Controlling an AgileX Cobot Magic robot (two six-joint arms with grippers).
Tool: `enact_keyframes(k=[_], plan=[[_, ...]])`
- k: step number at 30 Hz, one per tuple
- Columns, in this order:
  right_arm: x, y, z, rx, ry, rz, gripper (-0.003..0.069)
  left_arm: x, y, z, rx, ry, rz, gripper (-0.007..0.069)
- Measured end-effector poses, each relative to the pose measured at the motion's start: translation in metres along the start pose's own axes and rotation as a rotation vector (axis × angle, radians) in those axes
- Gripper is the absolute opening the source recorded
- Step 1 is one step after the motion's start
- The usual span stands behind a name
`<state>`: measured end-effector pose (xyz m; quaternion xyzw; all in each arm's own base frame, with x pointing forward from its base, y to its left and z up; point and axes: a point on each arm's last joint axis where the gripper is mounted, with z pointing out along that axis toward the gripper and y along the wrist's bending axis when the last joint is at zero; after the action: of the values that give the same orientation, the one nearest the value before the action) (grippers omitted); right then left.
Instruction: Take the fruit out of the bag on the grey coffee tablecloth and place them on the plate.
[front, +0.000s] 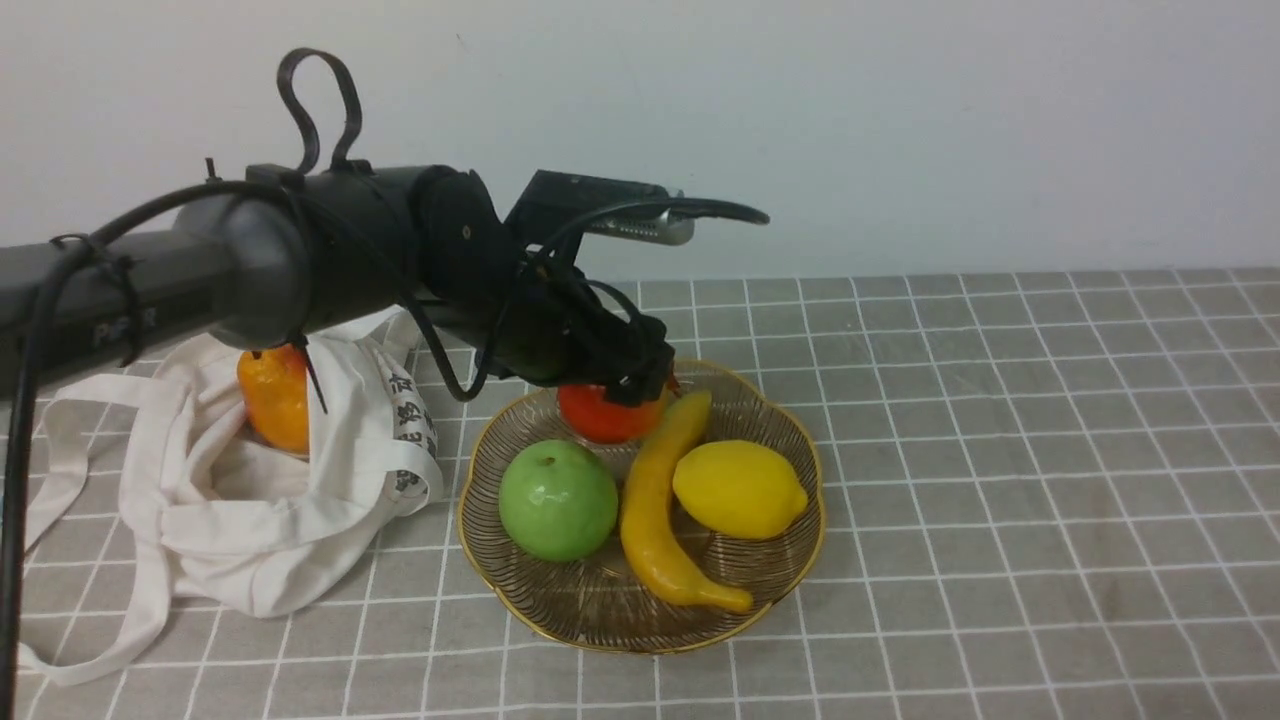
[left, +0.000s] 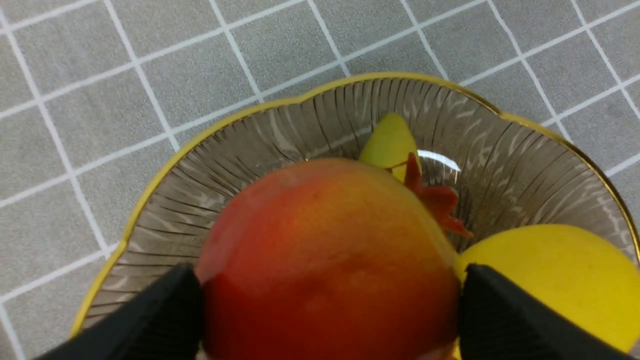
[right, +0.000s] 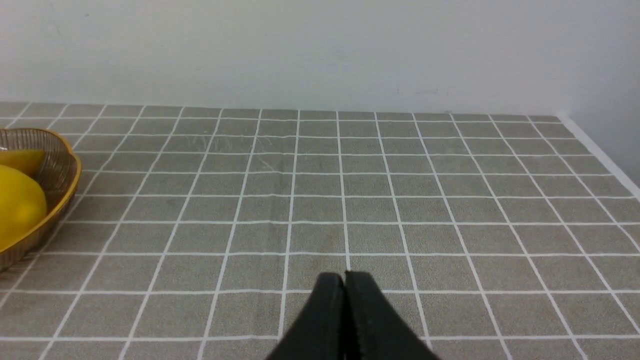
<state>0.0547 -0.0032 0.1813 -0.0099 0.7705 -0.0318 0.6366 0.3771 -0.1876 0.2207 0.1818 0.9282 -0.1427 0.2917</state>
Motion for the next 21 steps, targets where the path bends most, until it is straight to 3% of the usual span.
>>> enact_keyframes(k=[6, 10, 14, 15, 16, 17, 21], plan=[[0.000, 0.000, 0.000, 0.000, 0.000, 0.000, -0.0015, -0.002, -0.001, -0.005, 0.001, -0.013, -0.001, 0.0679], [0.000, 0.000, 0.000, 0.000, 0.000, 0.000, -0.0015, -0.009, -0.004, -0.029, -0.001, -0.035, 0.028, 0.0620], [0.000, 0.000, 0.000, 0.000, 0.000, 0.000, -0.0015, -0.019, -0.008, -0.089, -0.037, -0.093, 0.037, 0.0375], [0.000, 0.000, 0.000, 0.000, 0.000, 0.000, -0.0015, -0.020, -0.008, -0.101, -0.048, -0.104, 0.037, 0.0297], [0.000, 0.000, 0.000, 0.000, 0.000, 0.000, -0.0015, -0.021, -0.009, -0.136, -0.084, -0.144, 0.054, 0.0160], [0.000, 0.000, 0.000, 0.000, 0.000, 0.000, -0.0015, -0.020, -0.009, -0.159, -0.109, -0.177, 0.064, 0.0092], [0.000, 0.000, 0.000, 0.000, 0.000, 0.000, -0.0015, -0.005, -0.015, -0.249, -0.159, -0.353, 0.060, 0.0001]])
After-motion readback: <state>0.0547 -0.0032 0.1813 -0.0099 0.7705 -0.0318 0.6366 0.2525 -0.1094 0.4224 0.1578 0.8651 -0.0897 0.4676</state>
